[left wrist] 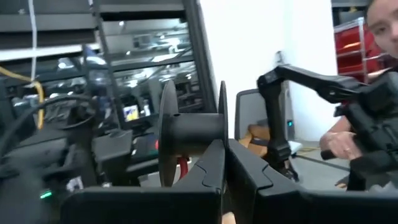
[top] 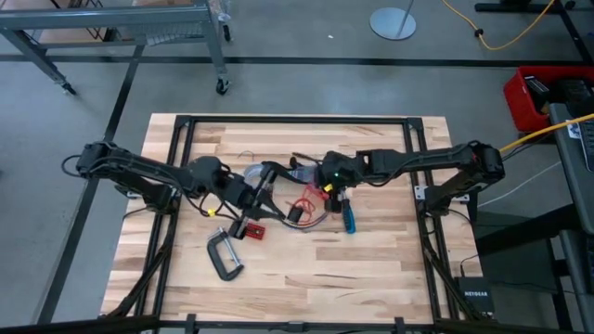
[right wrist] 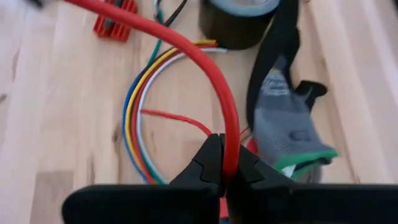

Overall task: Coil cords
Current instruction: Uncoil the red wire cable from the black spool

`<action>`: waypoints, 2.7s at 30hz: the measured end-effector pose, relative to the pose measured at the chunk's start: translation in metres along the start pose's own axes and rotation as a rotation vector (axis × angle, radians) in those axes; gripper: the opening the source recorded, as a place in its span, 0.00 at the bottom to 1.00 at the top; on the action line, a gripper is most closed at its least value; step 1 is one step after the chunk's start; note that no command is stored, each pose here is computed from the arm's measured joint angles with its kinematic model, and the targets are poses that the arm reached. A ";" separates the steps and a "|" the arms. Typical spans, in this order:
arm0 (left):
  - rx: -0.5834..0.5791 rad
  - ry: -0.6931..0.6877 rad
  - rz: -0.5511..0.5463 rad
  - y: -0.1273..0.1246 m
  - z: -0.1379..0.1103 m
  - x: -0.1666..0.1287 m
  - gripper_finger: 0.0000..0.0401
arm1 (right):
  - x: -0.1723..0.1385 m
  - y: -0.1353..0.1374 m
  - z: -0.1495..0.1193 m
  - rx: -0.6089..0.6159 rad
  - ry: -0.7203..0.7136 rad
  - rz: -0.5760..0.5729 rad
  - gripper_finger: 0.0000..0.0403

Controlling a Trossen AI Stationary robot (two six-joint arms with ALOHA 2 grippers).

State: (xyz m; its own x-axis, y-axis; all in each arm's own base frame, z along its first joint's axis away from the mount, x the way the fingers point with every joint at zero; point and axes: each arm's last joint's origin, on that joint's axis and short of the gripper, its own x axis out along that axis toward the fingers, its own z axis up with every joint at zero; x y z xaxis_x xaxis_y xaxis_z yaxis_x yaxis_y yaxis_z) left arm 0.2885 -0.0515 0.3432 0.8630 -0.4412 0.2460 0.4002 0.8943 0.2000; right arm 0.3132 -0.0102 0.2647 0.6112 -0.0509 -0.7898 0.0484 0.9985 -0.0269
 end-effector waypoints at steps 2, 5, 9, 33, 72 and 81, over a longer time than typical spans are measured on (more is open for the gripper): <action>-0.010 0.013 0.017 0.002 0.002 -0.003 0.00 | 0.000 0.004 -0.003 -0.010 0.027 0.007 0.00; -0.030 0.038 0.060 0.004 0.007 -0.009 0.00 | -0.001 0.008 -0.007 -0.023 0.068 0.015 0.00; -0.042 0.030 0.155 0.008 0.016 -0.016 0.00 | -0.001 0.009 -0.012 -0.031 0.126 0.017 0.00; -0.008 -0.202 0.440 0.016 0.047 -0.026 0.00 | -0.001 0.009 -0.013 -0.032 0.130 0.017 0.09; 0.015 -0.098 0.602 0.049 0.042 -0.045 0.00 | -0.064 -0.001 -0.114 0.160 0.642 -0.242 0.54; -0.085 -0.036 0.593 0.048 0.033 -0.044 0.00 | -0.092 -0.003 -0.134 0.282 0.019 -0.135 0.54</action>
State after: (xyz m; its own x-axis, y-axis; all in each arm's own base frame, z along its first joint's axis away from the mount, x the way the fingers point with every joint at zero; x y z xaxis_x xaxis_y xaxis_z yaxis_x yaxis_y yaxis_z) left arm 0.2599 0.0084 0.3735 0.9364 0.1336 0.3247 -0.1215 0.9909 -0.0571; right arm 0.1510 -0.0052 0.2556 0.5695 -0.1791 -0.8022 0.3466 0.9373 0.0368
